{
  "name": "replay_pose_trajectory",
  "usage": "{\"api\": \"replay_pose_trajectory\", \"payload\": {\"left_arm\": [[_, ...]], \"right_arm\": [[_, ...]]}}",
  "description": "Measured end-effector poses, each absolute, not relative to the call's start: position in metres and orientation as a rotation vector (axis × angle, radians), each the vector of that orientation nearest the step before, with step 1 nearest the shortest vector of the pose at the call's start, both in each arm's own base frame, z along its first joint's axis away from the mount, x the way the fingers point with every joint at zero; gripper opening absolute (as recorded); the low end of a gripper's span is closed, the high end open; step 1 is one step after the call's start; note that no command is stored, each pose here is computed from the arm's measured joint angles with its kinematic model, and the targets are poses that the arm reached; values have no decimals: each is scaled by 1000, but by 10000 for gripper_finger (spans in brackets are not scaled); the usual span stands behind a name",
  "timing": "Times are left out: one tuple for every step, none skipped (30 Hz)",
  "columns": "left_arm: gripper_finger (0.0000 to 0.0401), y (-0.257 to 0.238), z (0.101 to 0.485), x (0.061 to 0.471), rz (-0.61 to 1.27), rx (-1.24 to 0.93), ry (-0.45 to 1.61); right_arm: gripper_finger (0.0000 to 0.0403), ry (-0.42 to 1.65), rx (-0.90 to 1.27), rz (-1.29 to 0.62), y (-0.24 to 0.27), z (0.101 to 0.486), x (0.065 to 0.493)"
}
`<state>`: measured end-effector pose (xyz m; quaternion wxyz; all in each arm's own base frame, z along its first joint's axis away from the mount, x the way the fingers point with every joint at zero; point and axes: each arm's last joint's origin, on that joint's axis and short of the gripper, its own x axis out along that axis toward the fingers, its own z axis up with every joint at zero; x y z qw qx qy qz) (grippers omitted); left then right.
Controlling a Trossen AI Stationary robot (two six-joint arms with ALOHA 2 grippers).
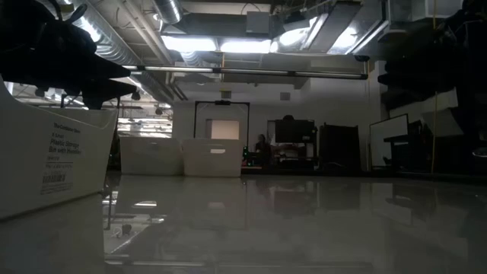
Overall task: Sort blocks
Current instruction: Return to Home Position
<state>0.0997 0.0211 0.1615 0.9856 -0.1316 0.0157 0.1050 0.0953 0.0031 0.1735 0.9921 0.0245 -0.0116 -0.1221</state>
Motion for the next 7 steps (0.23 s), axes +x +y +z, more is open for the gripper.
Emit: {"api": "replay_pose_trajectory", "payload": {"left_arm": [[210, 21, 161, 100, 211, -265, 31], [210, 21, 161, 100, 211, -265, 31], [210, 21, 161, 100, 211, -263, 32], [210, 21, 161, 100, 211, -260, 32], [210, 21, 162, 100, 211, -260, 32], [210, 21, 161, 100, 211, -261, 32], [210, 21, 161, 100, 211, -264, 31]], "right_arm": [[230, -23, 49, -245, 3, 174, 95], [230, -23, 49, -245, 3, 174, 95], [230, -23, 49, -245, 3, 173, 95], [230, -23, 49, -245, 3, 173, 95], [230, -23, 49, -245, 3, 173, 95], [230, -23, 49, -245, 3, 173, 95], [230, -23, 49, -245, 3, 173, 95]]}}
